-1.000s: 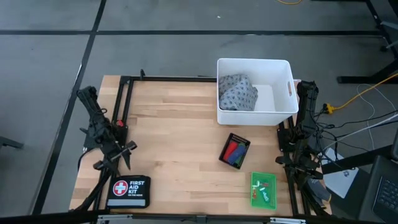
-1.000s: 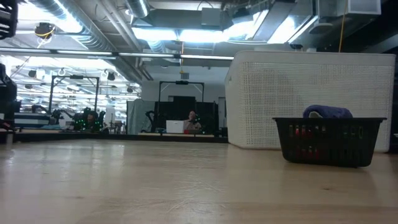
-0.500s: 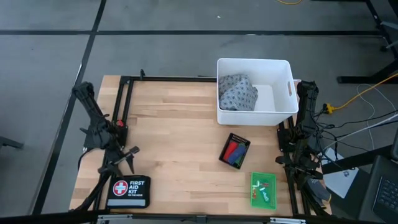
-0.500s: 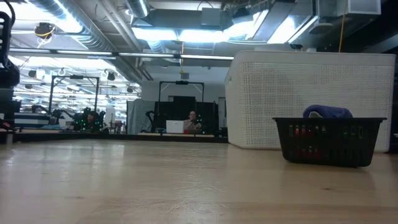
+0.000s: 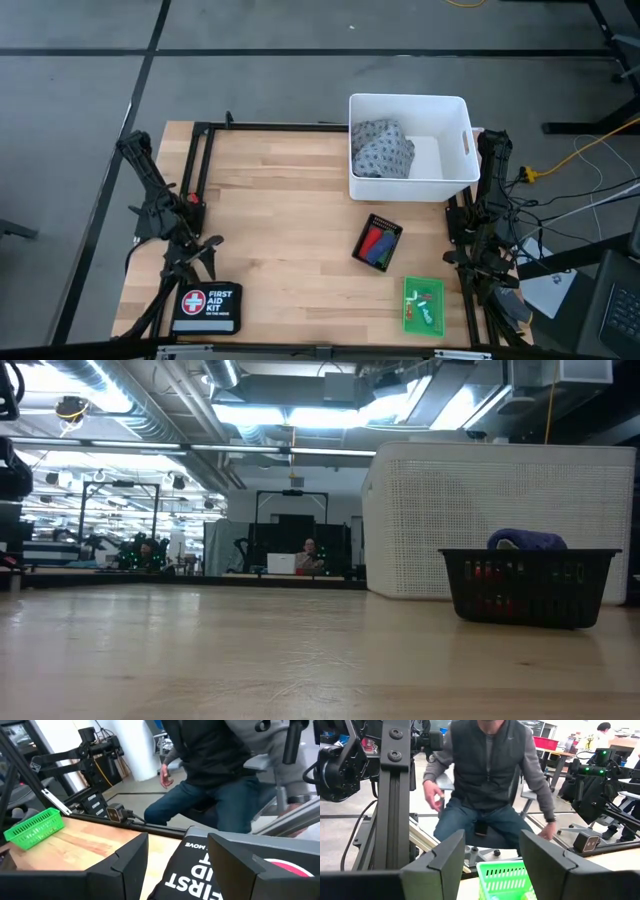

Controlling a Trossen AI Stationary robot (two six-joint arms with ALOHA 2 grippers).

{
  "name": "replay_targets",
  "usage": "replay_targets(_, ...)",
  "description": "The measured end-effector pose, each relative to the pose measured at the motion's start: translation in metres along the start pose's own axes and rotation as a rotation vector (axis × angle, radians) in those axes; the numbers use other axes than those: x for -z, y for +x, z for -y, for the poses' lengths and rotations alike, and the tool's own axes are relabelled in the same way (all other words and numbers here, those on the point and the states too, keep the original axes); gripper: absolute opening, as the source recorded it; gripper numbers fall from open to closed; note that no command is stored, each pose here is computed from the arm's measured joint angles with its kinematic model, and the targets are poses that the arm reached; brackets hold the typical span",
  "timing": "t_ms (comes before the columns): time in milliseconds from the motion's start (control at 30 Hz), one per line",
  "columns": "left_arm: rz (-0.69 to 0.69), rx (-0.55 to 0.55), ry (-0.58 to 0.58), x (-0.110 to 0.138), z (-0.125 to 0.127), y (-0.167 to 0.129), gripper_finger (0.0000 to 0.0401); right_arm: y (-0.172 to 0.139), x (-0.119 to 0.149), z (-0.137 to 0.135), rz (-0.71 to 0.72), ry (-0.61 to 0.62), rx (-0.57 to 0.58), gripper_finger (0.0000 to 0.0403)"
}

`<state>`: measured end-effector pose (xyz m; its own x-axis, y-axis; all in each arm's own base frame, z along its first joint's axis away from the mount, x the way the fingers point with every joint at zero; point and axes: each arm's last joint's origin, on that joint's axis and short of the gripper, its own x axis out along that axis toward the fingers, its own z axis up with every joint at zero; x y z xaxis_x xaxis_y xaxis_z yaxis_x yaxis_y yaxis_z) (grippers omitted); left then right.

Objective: Pick & place medical supplies in basket/bin
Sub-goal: Return to Home Position

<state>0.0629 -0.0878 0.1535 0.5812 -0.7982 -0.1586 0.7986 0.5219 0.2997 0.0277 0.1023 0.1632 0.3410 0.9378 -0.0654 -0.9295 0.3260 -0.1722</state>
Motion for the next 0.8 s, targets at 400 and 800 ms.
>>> replay_targets(400,0.006,-0.001,-0.007,-0.0005,-0.0001,0.0000,0.0198,0.0000,0.0000,0.0000,0.000,0.000,0.000,0.0190)
replay_targets(800,0.006,-0.001,-0.007,-0.0004,-0.0001,0.0000,0.0198,0.0000,0.0000,0.0000,0.000,0.000,0.000,0.0190)
